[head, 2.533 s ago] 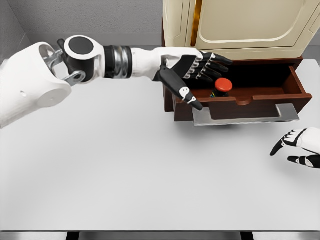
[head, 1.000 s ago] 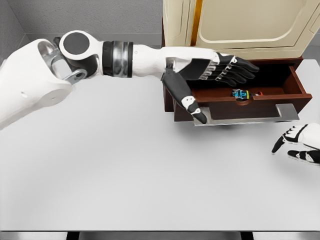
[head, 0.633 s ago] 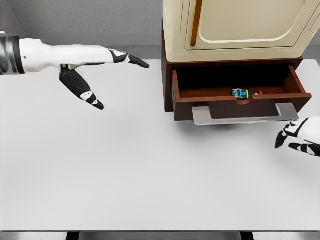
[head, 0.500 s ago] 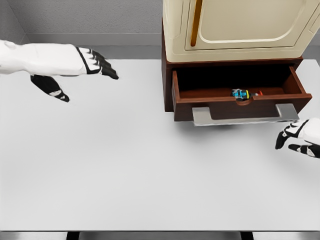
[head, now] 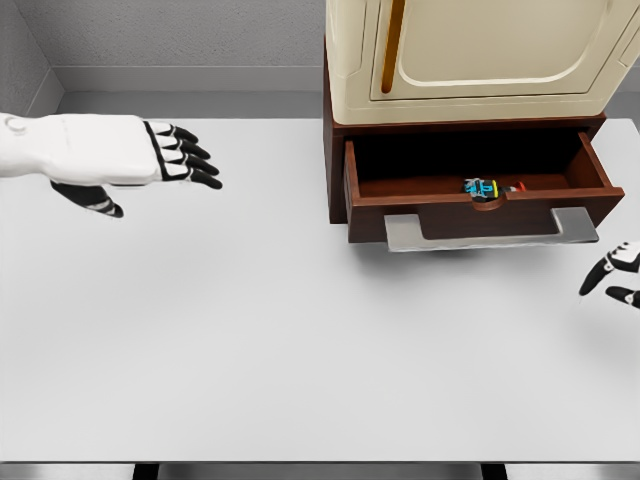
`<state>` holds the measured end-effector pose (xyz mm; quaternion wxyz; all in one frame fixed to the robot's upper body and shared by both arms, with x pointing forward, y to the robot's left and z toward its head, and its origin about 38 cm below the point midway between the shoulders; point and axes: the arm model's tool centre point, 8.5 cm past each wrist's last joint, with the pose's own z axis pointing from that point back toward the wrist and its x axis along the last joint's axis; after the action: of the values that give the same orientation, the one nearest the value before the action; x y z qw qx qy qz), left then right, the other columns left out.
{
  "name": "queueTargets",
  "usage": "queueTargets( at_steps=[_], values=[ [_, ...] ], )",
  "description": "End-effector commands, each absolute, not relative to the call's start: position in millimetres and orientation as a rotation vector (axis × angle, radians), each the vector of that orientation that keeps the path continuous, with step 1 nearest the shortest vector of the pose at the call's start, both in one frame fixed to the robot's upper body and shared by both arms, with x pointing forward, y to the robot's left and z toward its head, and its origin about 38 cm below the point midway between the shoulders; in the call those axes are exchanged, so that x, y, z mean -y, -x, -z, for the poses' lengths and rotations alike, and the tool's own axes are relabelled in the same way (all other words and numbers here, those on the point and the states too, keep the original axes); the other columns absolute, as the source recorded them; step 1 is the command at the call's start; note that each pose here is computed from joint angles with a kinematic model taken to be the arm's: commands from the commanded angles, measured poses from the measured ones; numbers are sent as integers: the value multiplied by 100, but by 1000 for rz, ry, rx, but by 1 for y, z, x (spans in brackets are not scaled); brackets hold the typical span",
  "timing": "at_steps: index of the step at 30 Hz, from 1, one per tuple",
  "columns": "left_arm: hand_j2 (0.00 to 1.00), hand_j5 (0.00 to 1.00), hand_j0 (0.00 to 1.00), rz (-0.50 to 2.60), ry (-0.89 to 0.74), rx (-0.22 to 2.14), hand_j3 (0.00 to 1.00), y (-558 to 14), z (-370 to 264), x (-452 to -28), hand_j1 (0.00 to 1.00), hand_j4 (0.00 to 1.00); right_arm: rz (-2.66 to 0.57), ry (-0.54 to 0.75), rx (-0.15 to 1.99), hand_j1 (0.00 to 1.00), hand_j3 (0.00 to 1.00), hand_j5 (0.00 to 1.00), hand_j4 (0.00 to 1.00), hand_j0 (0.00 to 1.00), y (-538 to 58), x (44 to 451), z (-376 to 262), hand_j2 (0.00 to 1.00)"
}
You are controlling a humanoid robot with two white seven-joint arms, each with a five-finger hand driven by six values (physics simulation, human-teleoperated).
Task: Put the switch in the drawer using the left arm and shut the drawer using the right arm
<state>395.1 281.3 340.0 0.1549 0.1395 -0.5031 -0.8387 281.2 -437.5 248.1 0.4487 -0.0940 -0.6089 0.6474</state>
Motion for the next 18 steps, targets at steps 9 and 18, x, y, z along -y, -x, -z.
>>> queueTargets(
  at_steps=[9, 18],
  values=[
    [100, 100, 100, 2378, -426, 1421, 100, -397, -344, -293, 100, 100, -1673, 196, 1469, 50, 50, 50, 50, 50, -290, 430, -256, 50],
    [100, 100, 100, 2356, -427, 1410, 100, -401, -342, -299, 100, 100, -1732, 106, 1461, 50, 50, 50, 50, 50, -299, 405, -239, 50]
  ],
)
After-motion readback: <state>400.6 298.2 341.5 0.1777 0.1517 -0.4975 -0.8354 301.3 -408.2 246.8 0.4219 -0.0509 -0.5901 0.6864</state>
